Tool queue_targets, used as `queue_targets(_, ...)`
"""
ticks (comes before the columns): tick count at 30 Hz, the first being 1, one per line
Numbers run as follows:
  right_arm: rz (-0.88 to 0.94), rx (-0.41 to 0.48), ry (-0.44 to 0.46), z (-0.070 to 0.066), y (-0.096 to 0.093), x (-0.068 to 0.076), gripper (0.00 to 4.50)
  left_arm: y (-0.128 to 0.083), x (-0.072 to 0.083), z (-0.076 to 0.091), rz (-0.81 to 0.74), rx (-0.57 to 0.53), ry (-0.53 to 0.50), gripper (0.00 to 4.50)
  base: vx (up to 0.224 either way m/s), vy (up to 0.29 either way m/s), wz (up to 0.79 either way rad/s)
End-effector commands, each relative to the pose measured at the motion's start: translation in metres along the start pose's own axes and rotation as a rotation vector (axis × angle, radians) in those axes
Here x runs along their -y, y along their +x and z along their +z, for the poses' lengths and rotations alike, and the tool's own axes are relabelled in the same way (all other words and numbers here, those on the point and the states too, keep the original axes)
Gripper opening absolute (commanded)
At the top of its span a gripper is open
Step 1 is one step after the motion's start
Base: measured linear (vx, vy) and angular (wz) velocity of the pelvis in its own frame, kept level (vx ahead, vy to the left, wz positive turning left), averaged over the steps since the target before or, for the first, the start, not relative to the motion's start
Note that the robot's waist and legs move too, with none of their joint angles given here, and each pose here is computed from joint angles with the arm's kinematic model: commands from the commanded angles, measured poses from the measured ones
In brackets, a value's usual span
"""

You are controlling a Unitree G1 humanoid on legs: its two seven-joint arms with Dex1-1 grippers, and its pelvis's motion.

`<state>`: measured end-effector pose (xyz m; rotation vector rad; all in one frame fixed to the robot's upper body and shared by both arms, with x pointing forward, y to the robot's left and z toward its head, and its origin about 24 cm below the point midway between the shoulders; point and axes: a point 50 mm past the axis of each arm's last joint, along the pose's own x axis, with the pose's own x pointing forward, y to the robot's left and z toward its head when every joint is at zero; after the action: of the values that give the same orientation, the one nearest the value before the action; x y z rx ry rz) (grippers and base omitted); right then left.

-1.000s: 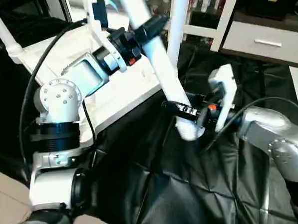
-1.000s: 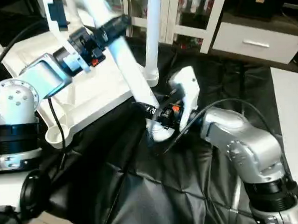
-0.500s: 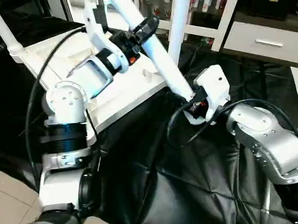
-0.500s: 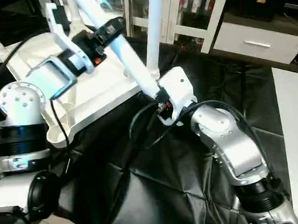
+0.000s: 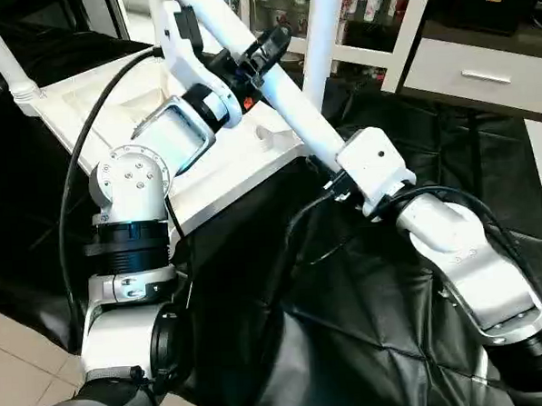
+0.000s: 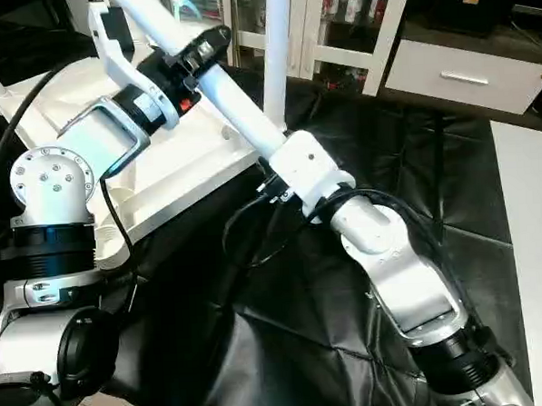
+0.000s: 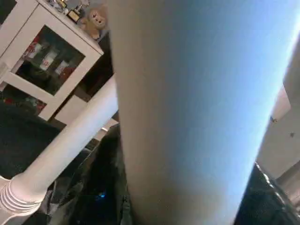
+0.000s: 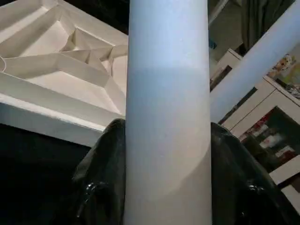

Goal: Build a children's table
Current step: Pick table leg

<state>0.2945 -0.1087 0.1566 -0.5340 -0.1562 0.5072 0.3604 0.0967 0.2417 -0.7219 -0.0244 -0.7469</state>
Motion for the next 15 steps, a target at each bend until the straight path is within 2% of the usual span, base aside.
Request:
queue_targets(1,-0.023,0.098,-0.028,0.0147,-0.002,0.0022,1.87,-0.0027,-0.0071,0.0025,0.041,0.013,0.002,2.19,0.0,0.0,0.0)
queue_targets(5,-0.037,0.096,-0.041,0.0137,-0.0015,0.004,1.87,-0.0035,-0.0062,0.0024,0.031,0.014,-0.006,1.81,0.0,0.0,0.0)
queue_targets(15,-0.047,0.102,-0.05,0.014,0.0006,0.0047,1.87,-0.0051,-0.0101,0.0063,0.054,0.037,-0.002,1.74,0.0,0.0,0.0)
